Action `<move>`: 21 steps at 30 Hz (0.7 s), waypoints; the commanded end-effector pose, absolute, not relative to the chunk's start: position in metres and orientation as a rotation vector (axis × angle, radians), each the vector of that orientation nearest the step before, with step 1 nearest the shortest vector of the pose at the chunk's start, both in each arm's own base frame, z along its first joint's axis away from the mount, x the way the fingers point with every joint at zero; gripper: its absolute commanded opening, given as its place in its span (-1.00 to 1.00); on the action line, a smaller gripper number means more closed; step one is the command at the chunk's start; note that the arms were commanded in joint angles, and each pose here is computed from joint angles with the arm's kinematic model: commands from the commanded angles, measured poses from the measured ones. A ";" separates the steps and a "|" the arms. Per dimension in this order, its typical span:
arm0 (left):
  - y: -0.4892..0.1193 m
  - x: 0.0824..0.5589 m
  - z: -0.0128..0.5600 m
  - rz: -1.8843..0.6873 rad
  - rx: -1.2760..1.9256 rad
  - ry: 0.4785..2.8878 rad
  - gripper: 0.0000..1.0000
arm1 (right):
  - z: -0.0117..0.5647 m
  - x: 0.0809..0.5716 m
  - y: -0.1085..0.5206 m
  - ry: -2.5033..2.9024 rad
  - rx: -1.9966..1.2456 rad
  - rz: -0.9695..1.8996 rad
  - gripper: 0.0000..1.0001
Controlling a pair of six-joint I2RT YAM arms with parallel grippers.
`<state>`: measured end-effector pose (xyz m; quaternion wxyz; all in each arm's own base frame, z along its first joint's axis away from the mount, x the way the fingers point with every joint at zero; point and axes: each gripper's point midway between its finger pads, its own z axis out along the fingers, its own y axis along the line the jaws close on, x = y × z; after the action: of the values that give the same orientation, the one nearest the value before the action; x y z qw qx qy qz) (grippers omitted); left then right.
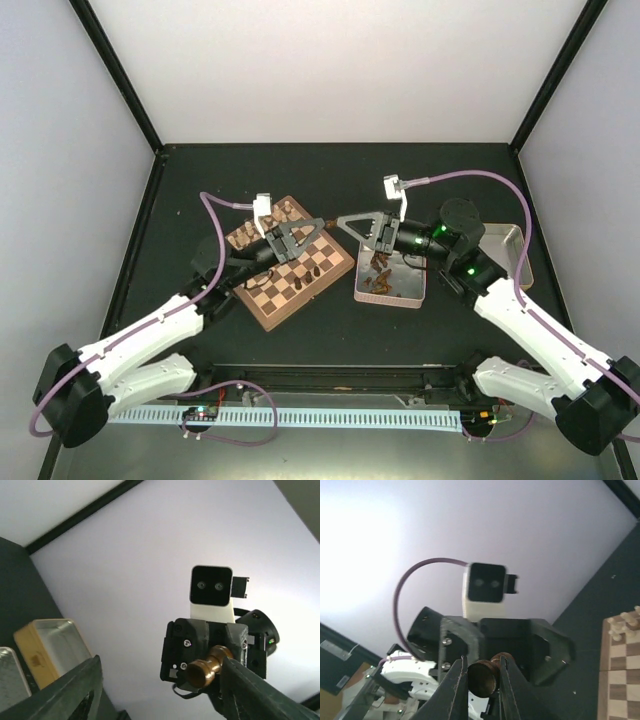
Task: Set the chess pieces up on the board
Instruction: Place the chess piece on the chessboard.
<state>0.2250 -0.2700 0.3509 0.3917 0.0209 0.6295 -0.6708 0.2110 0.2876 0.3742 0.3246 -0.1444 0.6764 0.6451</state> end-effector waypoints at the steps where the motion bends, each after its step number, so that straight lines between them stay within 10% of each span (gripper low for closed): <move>1: -0.272 0.208 0.386 -2.016 0.036 1.465 0.21 | 0.398 0.194 0.289 1.653 -0.482 1.802 -0.82; 21: -0.282 0.204 0.388 -2.195 0.070 1.423 -0.75 | 0.372 0.209 0.291 1.713 -0.446 1.710 -0.80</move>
<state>0.2123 -0.2887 0.3733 0.2502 0.0070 0.5521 -0.7953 0.2030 0.2927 0.3795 0.3168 -0.1745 0.6488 0.6695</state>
